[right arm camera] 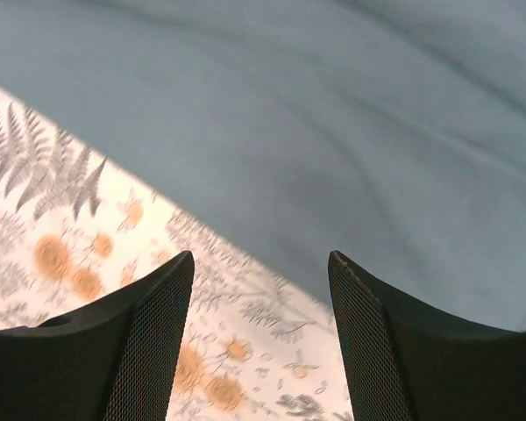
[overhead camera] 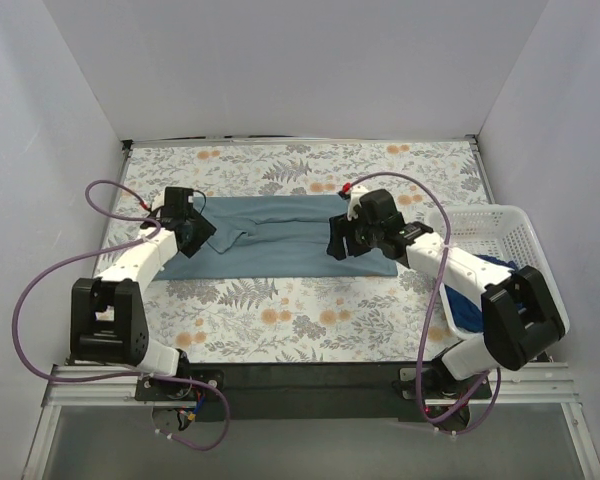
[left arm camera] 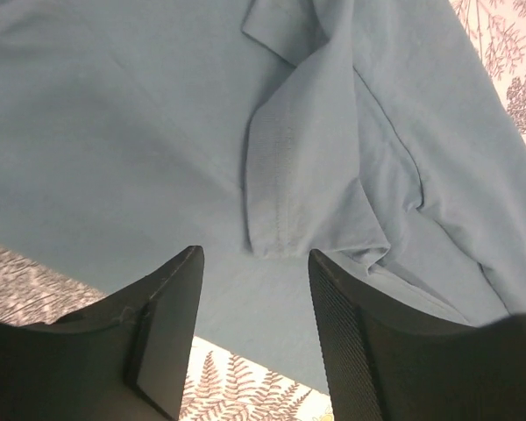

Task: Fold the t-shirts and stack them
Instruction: Fold the tshirt

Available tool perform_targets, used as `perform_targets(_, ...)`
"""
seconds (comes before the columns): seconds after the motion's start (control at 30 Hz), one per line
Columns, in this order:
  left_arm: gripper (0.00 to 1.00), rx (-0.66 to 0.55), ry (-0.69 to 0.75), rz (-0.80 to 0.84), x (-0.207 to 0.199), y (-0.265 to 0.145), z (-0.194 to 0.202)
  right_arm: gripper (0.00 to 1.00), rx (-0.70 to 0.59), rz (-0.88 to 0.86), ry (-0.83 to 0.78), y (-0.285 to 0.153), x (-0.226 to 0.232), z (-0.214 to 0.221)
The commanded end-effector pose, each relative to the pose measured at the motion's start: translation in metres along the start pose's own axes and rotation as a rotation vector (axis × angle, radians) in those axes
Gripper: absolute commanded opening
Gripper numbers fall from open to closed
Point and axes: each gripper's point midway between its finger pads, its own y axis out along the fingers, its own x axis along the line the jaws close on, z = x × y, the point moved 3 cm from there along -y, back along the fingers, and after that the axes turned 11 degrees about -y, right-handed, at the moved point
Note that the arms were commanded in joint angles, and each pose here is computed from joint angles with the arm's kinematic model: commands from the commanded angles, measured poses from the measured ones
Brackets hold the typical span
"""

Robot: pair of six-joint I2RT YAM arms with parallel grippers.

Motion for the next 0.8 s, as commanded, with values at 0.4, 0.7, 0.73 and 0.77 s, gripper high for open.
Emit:
perform_targets(0.4, 0.36, 0.135, -0.006, 0.037, -0.026, 0.044, 0.018, 0.69, 0.002, -0.196, 0.081, -0.019, 0.037, 0.044)
perform_targets(0.7, 0.03, 0.213, -0.035, 0.097, -0.040, 0.035, 0.026, 0.69, 0.007, -0.196, 0.084, -0.017, 0.036, 0.048)
perform_targets(0.73, 0.02, 0.222, -0.045, 0.100, -0.042, 0.035, 0.027, 0.69, 0.008, -0.195, 0.085, -0.017, 0.036, 0.048)
perform_targets(0.77, 0.02, 0.226, -0.041, 0.106, -0.044, 0.035, 0.029, 0.69, 0.004, -0.198, 0.083, -0.017, 0.037, 0.046)
